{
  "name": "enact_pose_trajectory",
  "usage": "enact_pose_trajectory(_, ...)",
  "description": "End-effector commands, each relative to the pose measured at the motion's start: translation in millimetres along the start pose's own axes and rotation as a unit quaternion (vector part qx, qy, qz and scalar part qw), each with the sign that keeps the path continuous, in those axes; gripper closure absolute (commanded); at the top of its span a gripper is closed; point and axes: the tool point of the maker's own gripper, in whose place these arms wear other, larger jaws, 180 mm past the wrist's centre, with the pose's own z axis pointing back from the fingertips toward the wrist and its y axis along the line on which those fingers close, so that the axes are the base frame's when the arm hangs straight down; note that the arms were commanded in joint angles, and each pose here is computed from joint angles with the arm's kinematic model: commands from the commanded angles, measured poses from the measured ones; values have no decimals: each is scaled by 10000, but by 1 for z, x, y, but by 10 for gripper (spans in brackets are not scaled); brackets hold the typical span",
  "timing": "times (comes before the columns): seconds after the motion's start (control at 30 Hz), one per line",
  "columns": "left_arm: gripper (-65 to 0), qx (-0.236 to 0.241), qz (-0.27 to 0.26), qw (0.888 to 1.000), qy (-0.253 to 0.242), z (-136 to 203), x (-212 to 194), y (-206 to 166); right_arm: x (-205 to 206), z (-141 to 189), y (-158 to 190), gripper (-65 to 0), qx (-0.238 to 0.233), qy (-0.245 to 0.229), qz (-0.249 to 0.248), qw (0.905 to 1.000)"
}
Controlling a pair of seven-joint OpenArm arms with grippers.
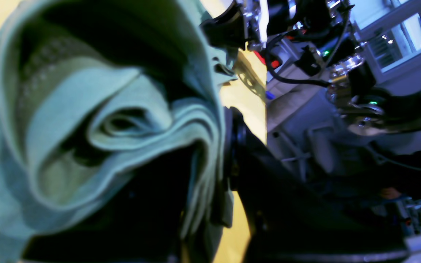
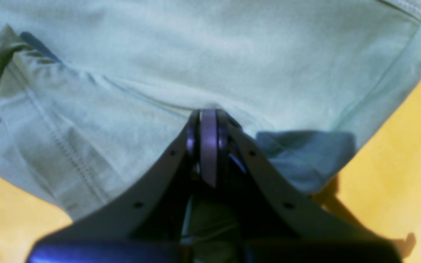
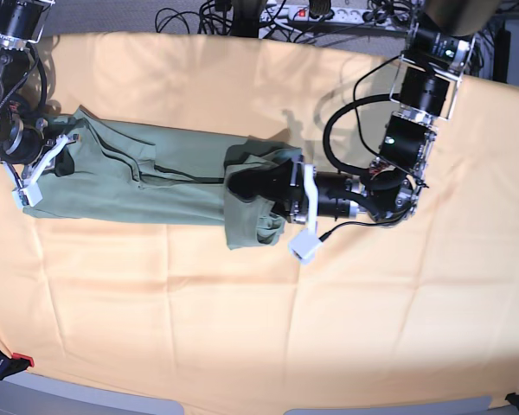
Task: Fold the T-shirt properly
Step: 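Lift the strip's end with the left gripper and fold it toward the right gripper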
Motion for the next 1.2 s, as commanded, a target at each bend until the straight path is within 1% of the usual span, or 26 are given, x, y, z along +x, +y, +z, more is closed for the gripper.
enact_pose_trajectory(0.0,0,-60,-217,9995,-232,1,20,-5,7,5,-7,0,-112,-42,96,9999)
enact_pose_trajectory(0.17,-3,-93,-240,9990,-356,-5,25,-7,5,5,-4,0,-23,11,257,9997)
enact_pose_trajectory(0.2,-75,-136,-218,9991,-334,-5,24,-8,5,5,-4,0,-21,15,260,9997)
enact_pose_trajectory(0.27,-265,-309,-140,9990,-288,-7,20,-14,5,5,-4,0,-22,10,256,9997)
enact_pose_trajectory(0.3,-342,-389,-108,9989,-231,-8,17,-17,5,5,-4,-14,-22,8,257,9997)
enact_pose_trajectory(0.33,-373,-410,-100,9990,-158,-10,14,-18,5,5,-4,-49,-22,10,256,9997)
enact_pose_trajectory(0.37,-375,-425,-93,9990,-100,-13,10,-19,5,5,-4,-81,-22,11,253,9997)
enact_pose_trajectory(0.43,-372,-441,-96,9990,-15,-16,6,-20,5,5,-4,-142,-27,6,251,9997)
enact_pose_trajectory(0.5,-366,-442,-93,9990,-71,-16,9,-20,8,5,-5,-211,-64,-65,185,9998)
enact_pose_trajectory(0.53,-338,-437,-93,9989,-133,-15,11,-20,10,5,-6,-247,-87,-108,160,9998)
enact_pose_trajectory(0.57,-281,-415,-98,9989,-205,-15,14,-19,14,6,-6,-278,-93,-195,176,9996)
enact_pose_trajectory(0.6,-196,-335,-125,9990,-260,-14,16,-16,19,7,-7,-300,-108,-298,185,9993)
enact_pose_trajectory(0.63,-85,-221,-171,9992,-296,-14,17,-12,23,9,-9,-310,-127,-424,189,9988)
enact_pose_trajectory(0.67,0,-97,-223,9992,-333,-13,19,-7,29,11,-10,-317,-152,-566,195,9981)
enact_pose_trajectory(0.8,0,363,-413,9973,-481,-4,27,9,53,31,-23,-317,-410,-1089,216,9930)
enact_pose_trajectory(0.9,0,631,-477,9950,-614,11,35,19,66,52,-42,-317,-699,-1407,71,9876)
enact_pose_trajectory(0.97,0,772,-488,9929,-763,23,43,25,67,67,-57,-325,-862,-1552,-159,9840)
enact_pose_trajectory(1.03,0,949,-504,9902,-887,39,48,31,61,79,-72,-386,-1088,-1611,-527,9795)
enact_pose_trajectory(1.07,0,1034,-511,9888,-951,47,51,33,54,83,-81,-416,-1206,-1597,-751,9769)
enact_pose_trajectory(1.1,0,1116,-519,9874,-994,55,53,36,46,86,-87,-430,-1284,-1573,-984,9742)
enact_pose_trajectory(1.17,0,1266,-533,9848,-1059,70,56,40,27,85,-96,-435,-1340,-1400,-1375,9713)
